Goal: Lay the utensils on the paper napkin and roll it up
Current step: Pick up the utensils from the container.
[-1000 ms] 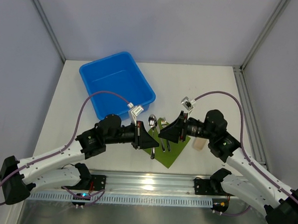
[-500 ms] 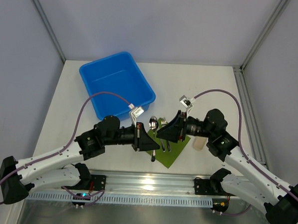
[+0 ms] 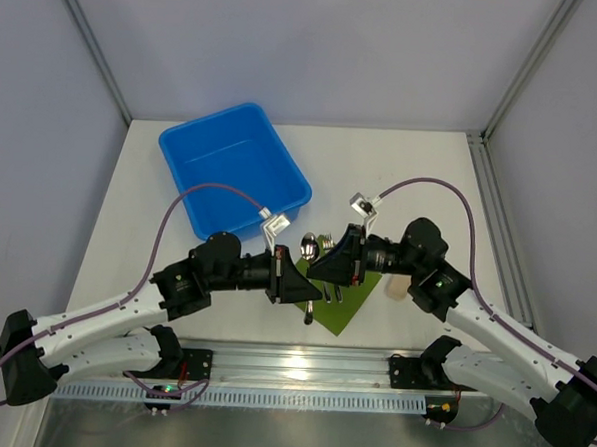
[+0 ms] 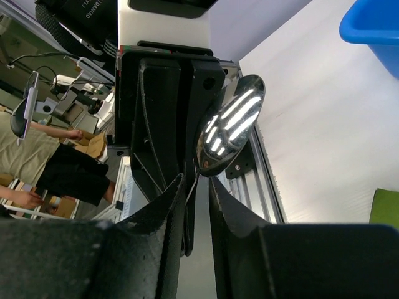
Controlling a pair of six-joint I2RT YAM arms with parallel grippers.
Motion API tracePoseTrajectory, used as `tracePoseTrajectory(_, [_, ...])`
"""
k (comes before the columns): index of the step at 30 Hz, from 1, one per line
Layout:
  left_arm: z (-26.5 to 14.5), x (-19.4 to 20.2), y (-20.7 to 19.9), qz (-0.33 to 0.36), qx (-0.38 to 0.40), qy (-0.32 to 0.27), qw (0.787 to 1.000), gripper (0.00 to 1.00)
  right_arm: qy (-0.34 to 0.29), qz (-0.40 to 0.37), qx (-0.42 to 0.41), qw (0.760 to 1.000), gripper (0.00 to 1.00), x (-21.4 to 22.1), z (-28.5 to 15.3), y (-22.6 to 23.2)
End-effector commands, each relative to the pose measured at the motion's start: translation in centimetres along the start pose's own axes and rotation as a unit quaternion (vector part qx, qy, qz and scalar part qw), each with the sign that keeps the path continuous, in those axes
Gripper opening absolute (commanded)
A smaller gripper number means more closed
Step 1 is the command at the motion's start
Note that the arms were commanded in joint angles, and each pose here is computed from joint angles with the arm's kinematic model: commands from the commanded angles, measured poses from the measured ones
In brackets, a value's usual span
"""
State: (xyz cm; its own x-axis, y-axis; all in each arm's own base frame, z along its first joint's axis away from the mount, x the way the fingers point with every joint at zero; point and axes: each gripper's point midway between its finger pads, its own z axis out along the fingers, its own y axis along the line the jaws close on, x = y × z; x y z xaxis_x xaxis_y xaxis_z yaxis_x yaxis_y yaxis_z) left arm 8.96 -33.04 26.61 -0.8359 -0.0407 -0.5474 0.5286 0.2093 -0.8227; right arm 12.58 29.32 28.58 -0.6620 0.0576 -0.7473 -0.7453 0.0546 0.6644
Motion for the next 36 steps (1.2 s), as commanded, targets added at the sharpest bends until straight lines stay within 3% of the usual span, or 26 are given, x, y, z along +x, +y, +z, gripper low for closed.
tracePoseTrajectory(1, [0.2, -1.0, -1.7, 0.013, 0.026, -0.014, 0.999, 0.0, -0.027, -0.033, -0.02, 0.999, 0.24, -2.3, 0.5, 1.8])
tracePoseTrajectory(6, [0.3, -1.5, -0.3, 0.012, -0.018, -0.026, 0.999, 0.02, -0.04, -0.037, -0.005, 0.999, 0.04, -2.8, 0.5, 1.7])
tracePoseTrajectory(7, [0.1, -1.8, 0.0, 0.02, -0.028, -0.033, 0.999, 0.07, -0.037, -0.035, 0.007, 0.999, 0.04, -2.7, 0.4, 1.4])
tracePoseTrajectory(8, [0.0, -1.8, 0.7, 0.02, -0.049, -0.033, 0.998, 0.19, -0.047, -0.037, 0.025, 0.998, 0.04, -3.1, 0.4, 0.9])
tracePoseTrajectory(10, [-0.6, -2.3, 2.0, 0.029, -0.092, -0.049, 0.994, 0.28, -0.043, -0.029, 0.059, 0.997, 0.04, -3.0, 0.3, 0.1])
tracePoseTrajectory(11, [-0.9, -2.5, 2.5, 0.032, -0.106, -0.055, 0.992, 0.41, -0.046, -0.027, 0.073, 0.996, 0.04, -3.2, 0.2, -0.2])
tracePoseTrajectory(13, [-1.7, -3.1, 3.3, 0.043, -0.137, -0.072, 0.987, 0.58, -0.055, -0.012, 0.117, 0.991, 0.04, -3.6, -0.1, -1.4])
tracePoseTrajectory(16, [-2.5, -3.8, 4.0, 0.058, -0.163, -0.091, 0.981, 0.66, -0.067, 0.019, 0.202, 0.977, 0.04, -3.7, -0.8, -3.6])
tracePoseTrajectory(20, [-3.2, -5.0, 4.5, 0.075, -0.189, -0.123, 0.971, 0.66, -0.102, 0.078, 0.315, 0.94, 0.04, -3.9, -1.8, -6.4])
tracePoseTrajectory(21, [-3.4, -5.2, 4.5, 0.079, -0.193, -0.129, 0.969, 0.66, -0.121, 0.084, 0.359, 0.922, 0.04, -4.2, -2.5, -7.7])
tracePoseTrajectory(25, [-3.6, -5.8, 4.6, 0.099, -0.208, -0.144, 0.962, 0.63, -0.129, 0.123, 0.426, 0.887, 0.04, -3.7, -3.0, -9.3])
tracePoseTrajectory(36, [-2.4, -6.5, 5.2, 0.166, -0.227, -0.151, 0.948, 0.61, -0.124, 0.147, 0.44, 0.877, 0.04, -4.2, -0.7, -9.2])
